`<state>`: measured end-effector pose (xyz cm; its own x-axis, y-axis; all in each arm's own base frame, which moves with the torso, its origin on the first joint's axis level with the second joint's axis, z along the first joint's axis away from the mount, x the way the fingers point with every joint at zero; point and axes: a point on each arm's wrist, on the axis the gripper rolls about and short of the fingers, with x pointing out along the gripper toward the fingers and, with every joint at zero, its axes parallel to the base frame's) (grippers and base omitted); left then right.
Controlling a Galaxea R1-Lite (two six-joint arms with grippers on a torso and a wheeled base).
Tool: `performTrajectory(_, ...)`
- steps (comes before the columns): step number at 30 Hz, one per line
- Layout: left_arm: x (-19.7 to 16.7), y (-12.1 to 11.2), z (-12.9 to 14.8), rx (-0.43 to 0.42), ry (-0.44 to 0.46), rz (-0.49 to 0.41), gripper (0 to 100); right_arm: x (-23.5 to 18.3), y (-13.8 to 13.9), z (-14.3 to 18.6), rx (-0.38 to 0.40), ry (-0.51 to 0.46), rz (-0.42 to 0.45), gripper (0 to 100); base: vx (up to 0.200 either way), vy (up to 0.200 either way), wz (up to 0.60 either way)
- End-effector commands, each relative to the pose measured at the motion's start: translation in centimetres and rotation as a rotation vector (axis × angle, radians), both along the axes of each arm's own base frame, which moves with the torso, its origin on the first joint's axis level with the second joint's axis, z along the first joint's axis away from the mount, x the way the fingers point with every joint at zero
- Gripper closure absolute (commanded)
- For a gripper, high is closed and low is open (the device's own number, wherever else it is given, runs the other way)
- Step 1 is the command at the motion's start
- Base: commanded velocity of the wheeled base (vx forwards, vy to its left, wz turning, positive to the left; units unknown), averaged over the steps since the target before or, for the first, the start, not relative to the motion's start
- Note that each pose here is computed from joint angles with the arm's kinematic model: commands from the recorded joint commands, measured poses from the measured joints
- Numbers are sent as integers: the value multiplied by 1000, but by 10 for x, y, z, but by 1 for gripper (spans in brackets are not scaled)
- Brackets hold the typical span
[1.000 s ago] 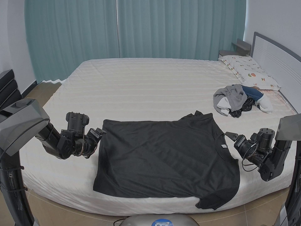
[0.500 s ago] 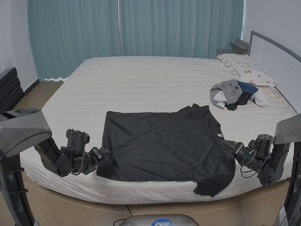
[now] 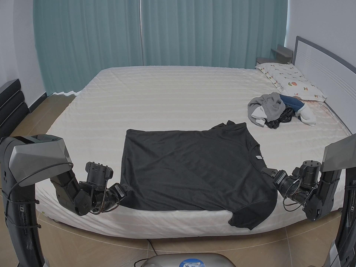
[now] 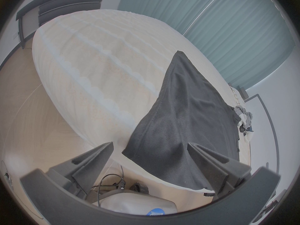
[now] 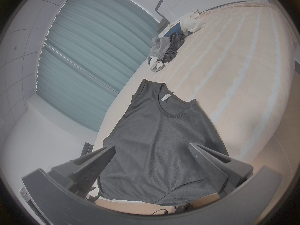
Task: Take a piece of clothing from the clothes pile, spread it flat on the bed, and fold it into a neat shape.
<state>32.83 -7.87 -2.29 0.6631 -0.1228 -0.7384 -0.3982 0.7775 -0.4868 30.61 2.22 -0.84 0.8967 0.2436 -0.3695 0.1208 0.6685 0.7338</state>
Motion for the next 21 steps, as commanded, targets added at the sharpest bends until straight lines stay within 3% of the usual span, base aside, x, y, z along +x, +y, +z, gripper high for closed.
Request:
performTrajectory(1,1,-1,-7,6,14,-1,0,1,0,-1,0,2,1,0,0,0,0)
performTrajectory(3,0,-4,-10,12,21,-13,0,1,0,-2,0,2,1,0,0,0,0)
performTrajectory(4,0,-4,-10,13,21,-14,100,1,0,-1,0,1,1,0,0,0,0)
performTrajectory(21,-19,5,-13,164,50,7,100,0,-2,0,1,-2,-5,0,0,0,0)
